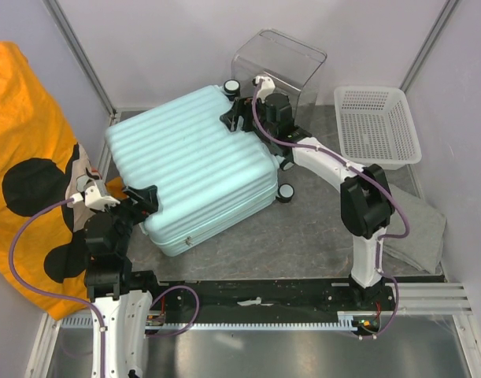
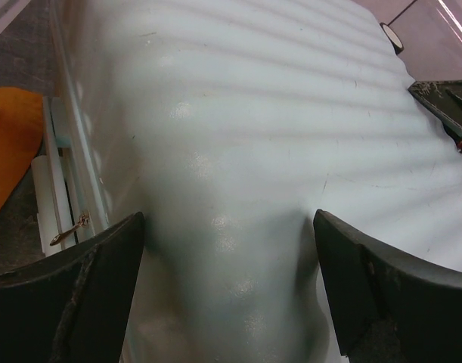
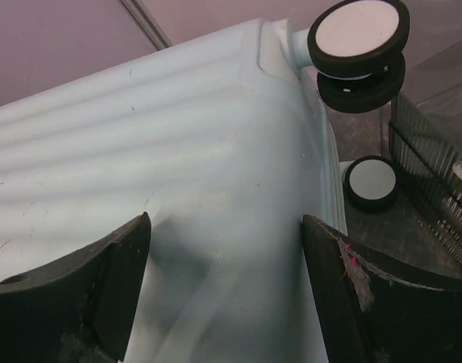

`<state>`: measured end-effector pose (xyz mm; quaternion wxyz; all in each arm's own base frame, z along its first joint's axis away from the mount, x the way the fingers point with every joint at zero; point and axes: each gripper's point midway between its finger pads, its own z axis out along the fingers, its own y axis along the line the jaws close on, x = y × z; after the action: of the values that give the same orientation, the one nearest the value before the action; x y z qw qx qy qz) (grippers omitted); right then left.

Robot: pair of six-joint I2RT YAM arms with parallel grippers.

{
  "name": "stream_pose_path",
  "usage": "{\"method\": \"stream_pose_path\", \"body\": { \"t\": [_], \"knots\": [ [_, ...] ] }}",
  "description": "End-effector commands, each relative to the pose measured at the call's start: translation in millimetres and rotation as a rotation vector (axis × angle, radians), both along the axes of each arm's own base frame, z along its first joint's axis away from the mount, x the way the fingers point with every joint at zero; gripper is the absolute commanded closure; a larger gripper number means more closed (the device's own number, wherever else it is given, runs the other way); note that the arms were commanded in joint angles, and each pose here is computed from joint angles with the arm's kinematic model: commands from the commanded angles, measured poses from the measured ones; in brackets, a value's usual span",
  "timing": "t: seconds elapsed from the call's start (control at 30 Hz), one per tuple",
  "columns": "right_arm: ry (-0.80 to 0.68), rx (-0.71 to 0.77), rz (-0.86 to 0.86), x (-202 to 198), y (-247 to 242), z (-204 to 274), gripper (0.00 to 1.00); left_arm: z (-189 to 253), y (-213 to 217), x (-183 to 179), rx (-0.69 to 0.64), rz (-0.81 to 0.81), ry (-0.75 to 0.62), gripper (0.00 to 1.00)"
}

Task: Open, take out, and arrange the luggage
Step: Adjust the luggage at the center of the board.

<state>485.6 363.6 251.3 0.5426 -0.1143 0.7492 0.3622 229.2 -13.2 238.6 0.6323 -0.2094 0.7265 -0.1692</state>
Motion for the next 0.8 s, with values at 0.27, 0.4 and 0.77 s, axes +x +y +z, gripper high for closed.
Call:
{"method": "stream_pose_path", "body": {
  "t": [0.27, 0.4, 0.77],
  "knots": [
    [0.058, -0.058, 0.428, -94, 129, -34, 0.09, -23, -83, -22, -0.121, -0.464, 0.093, 0.07],
    [0.057, -0.111, 0.310, -80, 100, -32, 0.02, -27, -88, -23, -0.141, -0.501, 0.112, 0.07],
    [0.104, -0.171, 0.090, -47, -7, -52, 0.02, -33, -106, -21, -0.180, -0.613, 0.122, 0.10]
  ]
}}
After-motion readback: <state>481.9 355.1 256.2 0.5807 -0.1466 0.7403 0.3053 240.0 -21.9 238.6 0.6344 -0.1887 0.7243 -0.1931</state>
